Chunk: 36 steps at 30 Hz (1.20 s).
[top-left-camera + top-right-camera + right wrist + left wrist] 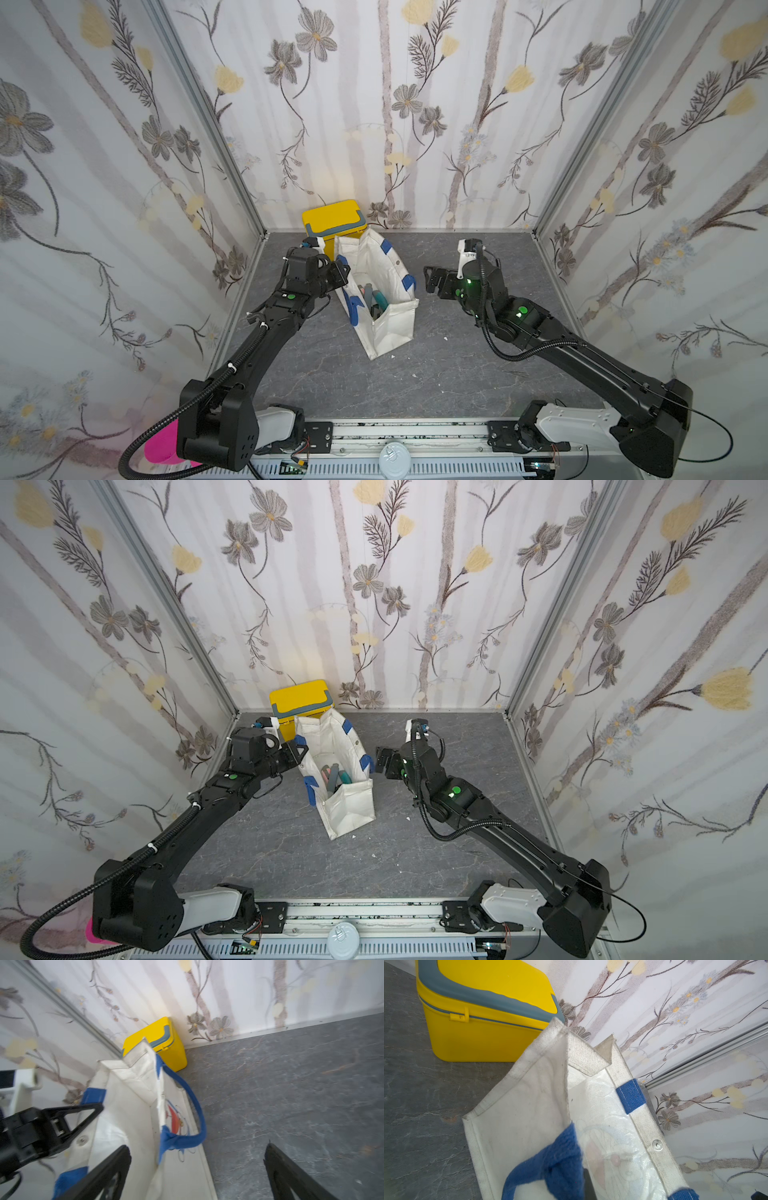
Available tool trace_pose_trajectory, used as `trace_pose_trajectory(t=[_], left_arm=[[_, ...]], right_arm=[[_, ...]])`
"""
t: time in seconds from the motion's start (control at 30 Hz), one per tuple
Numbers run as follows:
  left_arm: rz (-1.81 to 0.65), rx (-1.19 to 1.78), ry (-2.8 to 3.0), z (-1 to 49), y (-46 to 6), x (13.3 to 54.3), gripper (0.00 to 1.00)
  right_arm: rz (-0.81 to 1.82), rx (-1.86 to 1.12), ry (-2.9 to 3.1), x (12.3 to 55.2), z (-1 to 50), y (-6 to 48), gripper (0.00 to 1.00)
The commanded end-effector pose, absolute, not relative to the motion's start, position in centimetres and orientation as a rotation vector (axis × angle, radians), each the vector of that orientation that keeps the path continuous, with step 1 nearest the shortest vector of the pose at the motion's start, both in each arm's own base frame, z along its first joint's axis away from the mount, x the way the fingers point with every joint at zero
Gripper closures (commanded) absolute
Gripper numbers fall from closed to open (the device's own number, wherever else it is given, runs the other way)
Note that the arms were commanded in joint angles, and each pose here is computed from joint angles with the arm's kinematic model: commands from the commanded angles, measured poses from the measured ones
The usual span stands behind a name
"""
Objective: Place the art knife into the pouch
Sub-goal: Place the utility knife in the pouch, then reset both arms
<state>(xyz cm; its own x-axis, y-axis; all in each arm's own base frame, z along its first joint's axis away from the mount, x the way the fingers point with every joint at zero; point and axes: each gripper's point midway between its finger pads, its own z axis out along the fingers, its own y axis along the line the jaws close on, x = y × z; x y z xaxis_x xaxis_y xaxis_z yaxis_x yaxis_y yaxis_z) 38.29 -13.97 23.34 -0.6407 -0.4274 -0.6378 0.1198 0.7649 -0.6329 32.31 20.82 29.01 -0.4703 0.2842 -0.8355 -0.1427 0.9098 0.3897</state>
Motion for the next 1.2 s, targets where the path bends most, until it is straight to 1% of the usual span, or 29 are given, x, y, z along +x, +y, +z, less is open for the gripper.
trace_pose_trajectory(t=[0.0,0.17,0.27,0.3,0.33,0.43,0.5,0.57,0.6,0.67,0.7,1.17], left_arm=[[-0.825,-0.215,2.066,24.2,-13.9,39.0,1.0],[-0.808,-0.227,2.069,24.1,-13.7,39.1,1.0],[-0.781,-0.23,2.063,24.3,-13.3,39.2,1.0],[-0.772,-0.232,2.062,24.3,-13.2,39.2,0.97],[-0.76,-0.233,2.059,24.4,-13.0,39.1,0.84],[-0.73,-0.245,2.055,24.3,-12.6,39.3,0.69],[-0.722,-0.239,2.018,25.7,-12.3,39.1,0.56],[-0.711,-0.232,2.0,26.4,-12.1,39.2,0.49],[-0.703,-0.23,1.991,26.8,-12.0,39.2,0.41],[-0.693,-0.228,1.973,27.4,-11.8,39.2,0.19],[-0.685,-0.231,1.962,27.6,-11.6,39.1,0.01],[-0.554,-0.336,1.812,30.6,-8.3,38.6,0.0]], right_arm=[[0.406,0.187,1.919,33.7,29.3,17.3,0.01],[0.296,0.235,1.91,35.2,27.6,13.7,0.0],[0.273,0.246,1.921,35.7,26.5,12.9,0.0],[0.27,0.251,1.924,35.8,26.3,12.6,0.0],[0.269,0.254,1.926,35.8,26.0,12.5,0.0],[0.276,0.254,1.934,35.9,25.2,12.3,0.0],[0.277,0.258,1.933,35.9,25.1,12.0,0.01],[0.269,0.264,1.926,36.0,25.3,11.5,0.0],[0.263,0.271,1.917,36.1,25.5,11.2,0.01],[0.249,0.289,1.898,36.1,26.0,10.3,0.0],[0.247,0.299,1.883,36.2,26.3,9.9,0.0],[0.174,0.402,1.71,37.7,28.2,5.8,0.0]])
